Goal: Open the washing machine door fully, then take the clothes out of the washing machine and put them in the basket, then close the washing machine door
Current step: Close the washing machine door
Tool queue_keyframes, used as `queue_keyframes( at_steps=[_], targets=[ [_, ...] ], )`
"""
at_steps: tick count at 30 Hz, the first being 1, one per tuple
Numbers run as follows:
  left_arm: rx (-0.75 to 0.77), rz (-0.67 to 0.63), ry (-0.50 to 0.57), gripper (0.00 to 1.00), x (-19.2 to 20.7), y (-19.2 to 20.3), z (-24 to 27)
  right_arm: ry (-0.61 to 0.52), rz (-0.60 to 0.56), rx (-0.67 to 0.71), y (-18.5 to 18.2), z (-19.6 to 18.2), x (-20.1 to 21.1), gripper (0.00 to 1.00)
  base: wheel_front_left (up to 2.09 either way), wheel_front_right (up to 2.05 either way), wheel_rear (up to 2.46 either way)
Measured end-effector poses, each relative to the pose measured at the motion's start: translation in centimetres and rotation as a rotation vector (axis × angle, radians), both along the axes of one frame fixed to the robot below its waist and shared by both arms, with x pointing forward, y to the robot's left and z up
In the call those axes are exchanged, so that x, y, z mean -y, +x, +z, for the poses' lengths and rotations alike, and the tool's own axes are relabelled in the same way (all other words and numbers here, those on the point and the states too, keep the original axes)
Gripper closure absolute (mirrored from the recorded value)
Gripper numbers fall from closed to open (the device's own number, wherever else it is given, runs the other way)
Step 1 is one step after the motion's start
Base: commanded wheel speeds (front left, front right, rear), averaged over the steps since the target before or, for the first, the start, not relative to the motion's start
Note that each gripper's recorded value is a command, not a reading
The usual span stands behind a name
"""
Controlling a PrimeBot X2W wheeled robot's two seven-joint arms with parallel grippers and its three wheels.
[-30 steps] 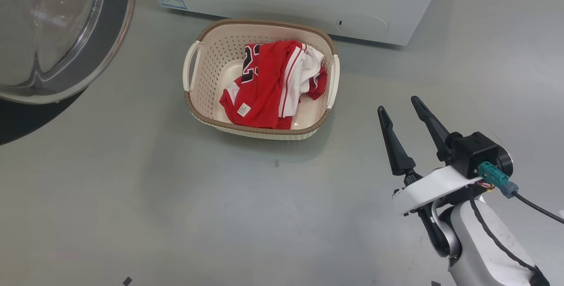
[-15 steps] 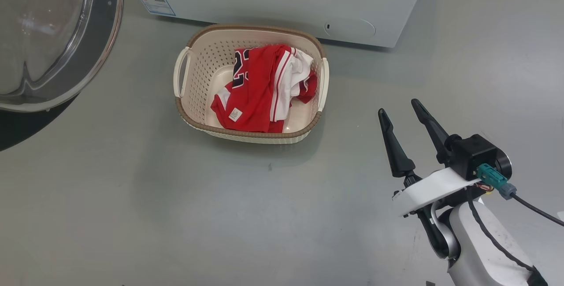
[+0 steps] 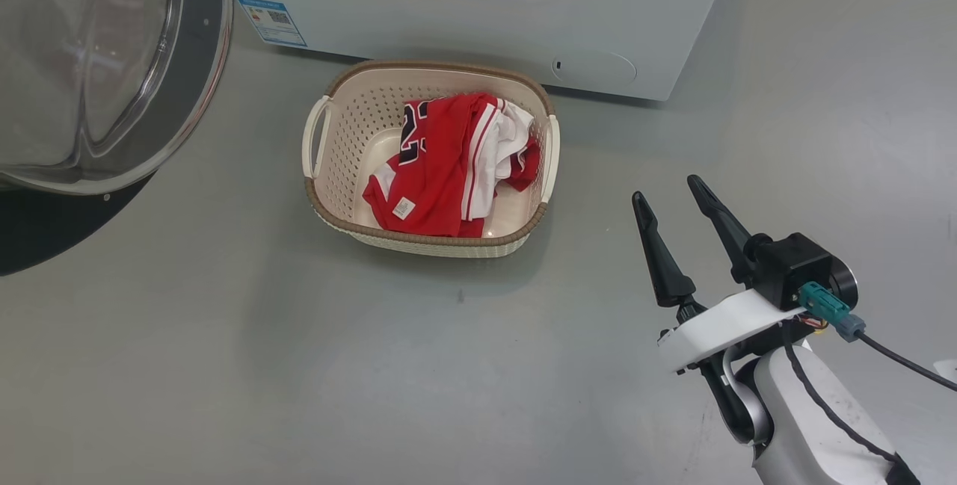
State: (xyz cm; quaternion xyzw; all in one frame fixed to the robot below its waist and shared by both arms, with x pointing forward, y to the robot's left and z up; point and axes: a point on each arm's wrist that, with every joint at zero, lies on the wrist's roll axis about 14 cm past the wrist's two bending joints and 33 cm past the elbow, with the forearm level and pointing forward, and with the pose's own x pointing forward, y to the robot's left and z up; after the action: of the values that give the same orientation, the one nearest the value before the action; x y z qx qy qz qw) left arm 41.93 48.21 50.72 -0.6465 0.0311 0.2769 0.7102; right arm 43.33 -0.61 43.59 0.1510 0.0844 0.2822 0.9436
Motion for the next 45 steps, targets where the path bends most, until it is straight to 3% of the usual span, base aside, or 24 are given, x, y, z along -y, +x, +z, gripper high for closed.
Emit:
queue_keyframes(
  at_steps=[25, 45],
  targets=[
    [0.092, -0.476, -0.190, 1.00, 9.8, 2.6, 0.6, 0.018, -0.002, 0.020, -0.2, 1.0, -0.3, 0.00, 0.00, 0.00, 0.00],
    [0.228, -0.766, -0.308, 1.00, 17.7, 0.2, 0.2, 0.027, 0.008, 0.027, -0.8, 1.6, -0.9, 0.00, 0.00, 0.00, 0.00]
  ],
)
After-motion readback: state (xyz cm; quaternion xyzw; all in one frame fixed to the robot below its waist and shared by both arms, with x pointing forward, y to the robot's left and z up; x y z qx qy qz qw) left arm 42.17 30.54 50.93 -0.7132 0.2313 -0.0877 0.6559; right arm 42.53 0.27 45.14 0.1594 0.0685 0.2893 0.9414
